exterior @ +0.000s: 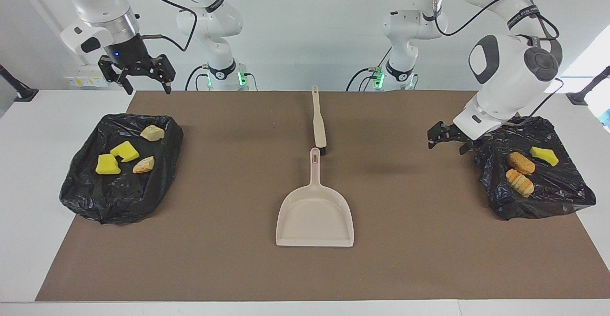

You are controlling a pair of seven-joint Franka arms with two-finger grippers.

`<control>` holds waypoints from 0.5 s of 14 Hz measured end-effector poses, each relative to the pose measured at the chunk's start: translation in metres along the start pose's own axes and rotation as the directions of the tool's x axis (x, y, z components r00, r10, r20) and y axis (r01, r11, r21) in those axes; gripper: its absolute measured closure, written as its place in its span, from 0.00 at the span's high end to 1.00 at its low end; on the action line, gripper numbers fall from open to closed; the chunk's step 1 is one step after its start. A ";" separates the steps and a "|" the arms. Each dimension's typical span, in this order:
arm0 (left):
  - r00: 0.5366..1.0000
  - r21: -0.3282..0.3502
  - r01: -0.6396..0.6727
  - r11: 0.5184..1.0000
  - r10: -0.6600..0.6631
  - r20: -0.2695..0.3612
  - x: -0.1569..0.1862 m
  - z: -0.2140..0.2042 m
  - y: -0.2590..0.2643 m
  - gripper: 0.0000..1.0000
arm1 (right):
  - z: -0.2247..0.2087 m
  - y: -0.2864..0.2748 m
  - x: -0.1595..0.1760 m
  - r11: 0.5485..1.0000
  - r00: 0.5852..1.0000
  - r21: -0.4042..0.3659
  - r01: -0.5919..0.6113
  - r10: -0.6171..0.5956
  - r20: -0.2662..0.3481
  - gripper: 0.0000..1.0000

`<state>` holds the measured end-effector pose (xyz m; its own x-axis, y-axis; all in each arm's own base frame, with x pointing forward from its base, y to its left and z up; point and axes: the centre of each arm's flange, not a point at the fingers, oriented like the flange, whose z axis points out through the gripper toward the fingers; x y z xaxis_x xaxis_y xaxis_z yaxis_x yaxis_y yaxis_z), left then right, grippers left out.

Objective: Sweep and dump trash in bin

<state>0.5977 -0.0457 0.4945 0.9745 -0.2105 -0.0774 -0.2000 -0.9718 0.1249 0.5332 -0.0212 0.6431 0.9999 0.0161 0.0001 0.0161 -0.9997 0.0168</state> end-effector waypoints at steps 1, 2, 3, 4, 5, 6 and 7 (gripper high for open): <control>1.000 -0.001 0.005 1.000 -0.005 -0.007 -0.007 -0.010 -0.013 1.00 | 0.000 0.000 0.000 1.000 1.000 0.000 0.000 0.000 0.000 1.00; 1.000 -0.001 0.013 1.000 -0.013 -0.020 -0.015 -0.022 -0.023 1.00 | 0.000 0.000 0.000 1.000 1.000 0.000 0.000 0.000 0.000 1.00; 0.999 0.000 0.021 1.000 -0.021 -0.030 -0.024 -0.036 -0.031 1.00 | 0.000 0.000 0.000 1.000 1.000 0.000 0.000 0.000 0.000 1.00; 0.999 0.000 0.028 1.000 -0.028 -0.039 -0.033 -0.049 -0.034 1.00 | 0.000 0.000 0.000 1.000 1.000 0.000 0.000 0.000 0.000 1.00; 0.998 0.003 0.032 0.999 -0.031 -0.052 -0.041 -0.062 -0.034 1.00 | 0.000 0.000 0.000 1.000 1.000 0.000 0.000 0.000 0.000 1.00; 0.997 0.007 0.033 0.999 -0.033 -0.069 -0.048 -0.074 -0.033 1.00 | 0.000 0.000 0.000 1.000 1.000 0.000 0.000 0.000 0.000 1.00; 0.996 0.010 0.035 0.999 -0.034 -0.086 -0.055 -0.086 -0.032 1.00 | 0.000 0.000 0.000 1.000 1.000 0.000 0.000 0.000 0.000 1.00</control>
<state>0.5589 0.0057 0.5797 0.9859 -0.1674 0.0032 -0.1667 -0.9796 0.1123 0.5332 -0.0212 0.6431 0.9999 0.0161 0.0001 0.0161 -0.9997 0.0168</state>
